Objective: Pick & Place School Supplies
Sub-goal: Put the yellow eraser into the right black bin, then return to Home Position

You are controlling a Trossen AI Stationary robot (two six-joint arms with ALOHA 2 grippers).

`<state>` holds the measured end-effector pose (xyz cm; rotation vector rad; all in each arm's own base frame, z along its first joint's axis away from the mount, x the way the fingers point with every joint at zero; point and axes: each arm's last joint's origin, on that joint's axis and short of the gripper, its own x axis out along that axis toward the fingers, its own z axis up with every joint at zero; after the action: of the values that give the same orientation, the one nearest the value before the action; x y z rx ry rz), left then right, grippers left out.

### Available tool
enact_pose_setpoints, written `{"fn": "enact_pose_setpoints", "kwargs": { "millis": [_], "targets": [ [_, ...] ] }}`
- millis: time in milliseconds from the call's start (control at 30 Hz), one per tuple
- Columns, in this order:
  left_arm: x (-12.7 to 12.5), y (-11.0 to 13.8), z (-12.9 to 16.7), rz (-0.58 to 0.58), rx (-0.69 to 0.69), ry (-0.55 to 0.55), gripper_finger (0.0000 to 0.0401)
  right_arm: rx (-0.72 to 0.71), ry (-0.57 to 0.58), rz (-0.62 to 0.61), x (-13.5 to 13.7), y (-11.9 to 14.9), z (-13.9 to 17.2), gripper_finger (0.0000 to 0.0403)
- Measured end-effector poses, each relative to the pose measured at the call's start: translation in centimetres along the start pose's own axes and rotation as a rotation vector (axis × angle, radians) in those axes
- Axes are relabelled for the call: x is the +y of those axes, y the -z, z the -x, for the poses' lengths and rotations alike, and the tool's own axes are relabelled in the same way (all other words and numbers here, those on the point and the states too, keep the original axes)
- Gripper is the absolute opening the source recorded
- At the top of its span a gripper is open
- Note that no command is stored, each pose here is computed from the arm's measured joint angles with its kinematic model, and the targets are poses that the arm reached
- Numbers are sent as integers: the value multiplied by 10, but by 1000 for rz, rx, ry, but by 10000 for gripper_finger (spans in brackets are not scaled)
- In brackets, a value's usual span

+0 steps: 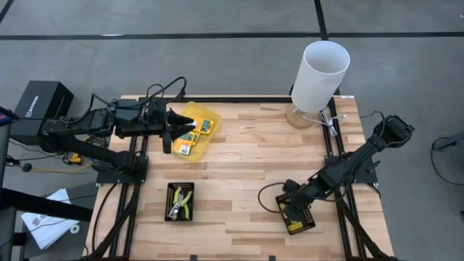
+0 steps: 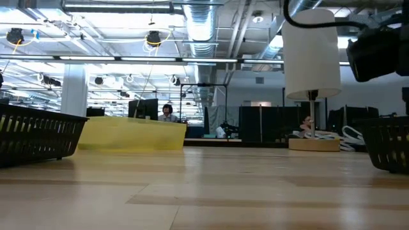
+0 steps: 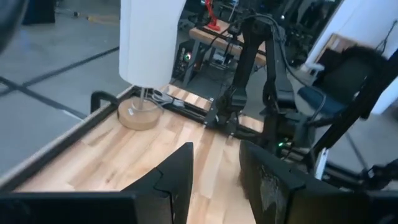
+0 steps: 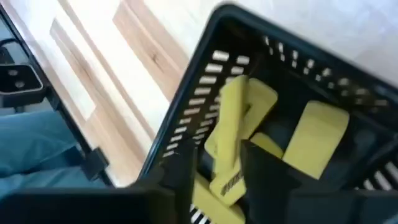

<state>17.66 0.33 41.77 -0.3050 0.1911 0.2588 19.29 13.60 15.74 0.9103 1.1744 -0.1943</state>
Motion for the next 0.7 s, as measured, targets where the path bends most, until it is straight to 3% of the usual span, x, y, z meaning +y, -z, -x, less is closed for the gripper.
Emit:
{"fn": "enact_pose_setpoints", "kwargs": {
  "millis": [200, 300, 367, 433, 533, 700],
  "targets": [
    [0, 0, 0, 120, 1, 1, 127, 154, -14, 143, -2, 3, 0, 195],
    [0, 0, 0, 127, 3, 3, 127, 199, -112, 162, 5, 3, 1, 223],
    [0, 0, -1, 81, 5, 2, 127, 153, -252, 235, 18, 0, 8, 236],
    [0, 1, -3, 57, 11, 1, 127, 29, -429, 336, 34, -6, 21, 243],
    [-2, 0, 0, 154, 27, 74, 127, -253, -637, 452, 51, -21, 51, 245],
    [-12, -21, 25, 8, -136, 435, 127, -743, -801, 570, 56, -38, 116, 244]
  ]
}}
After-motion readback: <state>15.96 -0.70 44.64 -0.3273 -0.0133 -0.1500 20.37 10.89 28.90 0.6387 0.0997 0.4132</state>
